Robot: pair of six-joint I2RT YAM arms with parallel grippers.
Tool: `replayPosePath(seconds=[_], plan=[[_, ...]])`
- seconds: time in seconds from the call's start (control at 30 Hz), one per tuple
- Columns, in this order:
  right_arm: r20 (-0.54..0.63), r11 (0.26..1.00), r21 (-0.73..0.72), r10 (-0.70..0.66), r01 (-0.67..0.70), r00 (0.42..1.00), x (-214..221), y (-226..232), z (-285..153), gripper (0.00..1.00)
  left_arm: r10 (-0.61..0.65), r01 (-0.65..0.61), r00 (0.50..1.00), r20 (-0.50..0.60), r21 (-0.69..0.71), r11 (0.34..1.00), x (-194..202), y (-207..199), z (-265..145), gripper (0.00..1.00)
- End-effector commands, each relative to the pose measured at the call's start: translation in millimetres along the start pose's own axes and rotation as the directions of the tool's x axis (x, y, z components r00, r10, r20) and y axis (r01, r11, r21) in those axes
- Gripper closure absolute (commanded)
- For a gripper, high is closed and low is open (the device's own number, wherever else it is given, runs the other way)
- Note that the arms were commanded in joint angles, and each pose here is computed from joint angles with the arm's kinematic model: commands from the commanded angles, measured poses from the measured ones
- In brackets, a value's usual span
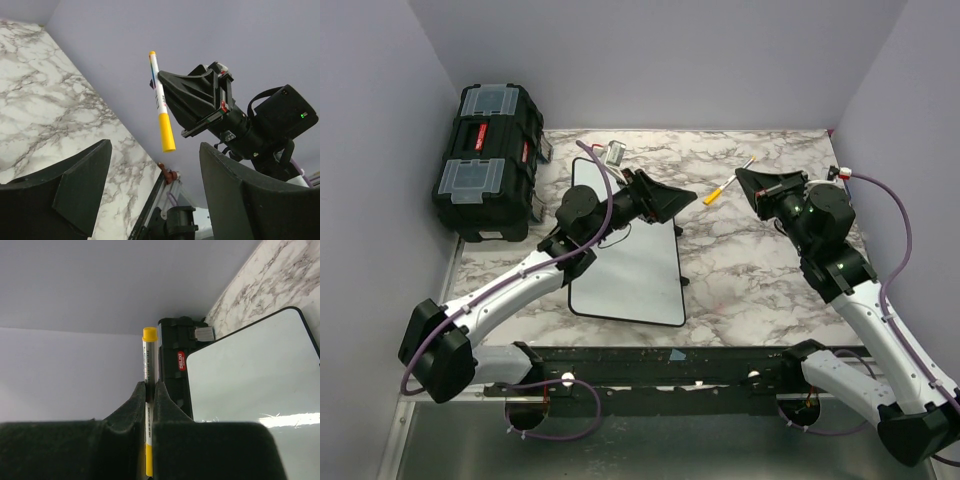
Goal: Write a sentence on the whiteboard
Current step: Pass from the right arm to the left
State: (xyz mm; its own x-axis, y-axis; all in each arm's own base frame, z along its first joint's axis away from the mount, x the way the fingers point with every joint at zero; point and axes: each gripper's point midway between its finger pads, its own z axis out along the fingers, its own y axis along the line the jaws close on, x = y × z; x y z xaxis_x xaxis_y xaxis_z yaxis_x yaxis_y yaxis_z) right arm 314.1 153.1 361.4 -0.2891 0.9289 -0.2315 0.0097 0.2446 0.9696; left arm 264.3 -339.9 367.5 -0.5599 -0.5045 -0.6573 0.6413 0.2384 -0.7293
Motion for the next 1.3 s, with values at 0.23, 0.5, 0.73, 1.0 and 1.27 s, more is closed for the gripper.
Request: replayPosePath(seconds=[0.23,0.5,0.73,1.0,1.27], plan=[[-0.017,0.998,-0.034,0.061,-0.062,0.998,4,10,7,0.99,-0.058,0.045,0.995,0.075,0.174,0.984,-17,-42,30,0.33],[0.007,0.994,-0.08,0.07,-0.069,0.998,-2,20,3,0.99,-0.089,0.079,0.994,0.068,0.134,0.988,-7,-34,43,0.37],[0.015,0.992,-0.105,0.074,-0.072,0.997,-4,23,3,0.99,-0.12,0.108,0.991,0.067,0.16,0.981,-4,-34,47,0.41],[0.019,0.988,-0.136,0.08,-0.076,0.997,-5,27,1,0.99,-0.135,0.123,0.989,0.062,0.165,0.979,-2,-35,52,0.54],[0.019,0.984,-0.153,0.09,-0.086,0.996,-4,27,0,0.99,-0.15,0.14,0.987,0.056,0.155,0.978,0,-33,55,0.62]])
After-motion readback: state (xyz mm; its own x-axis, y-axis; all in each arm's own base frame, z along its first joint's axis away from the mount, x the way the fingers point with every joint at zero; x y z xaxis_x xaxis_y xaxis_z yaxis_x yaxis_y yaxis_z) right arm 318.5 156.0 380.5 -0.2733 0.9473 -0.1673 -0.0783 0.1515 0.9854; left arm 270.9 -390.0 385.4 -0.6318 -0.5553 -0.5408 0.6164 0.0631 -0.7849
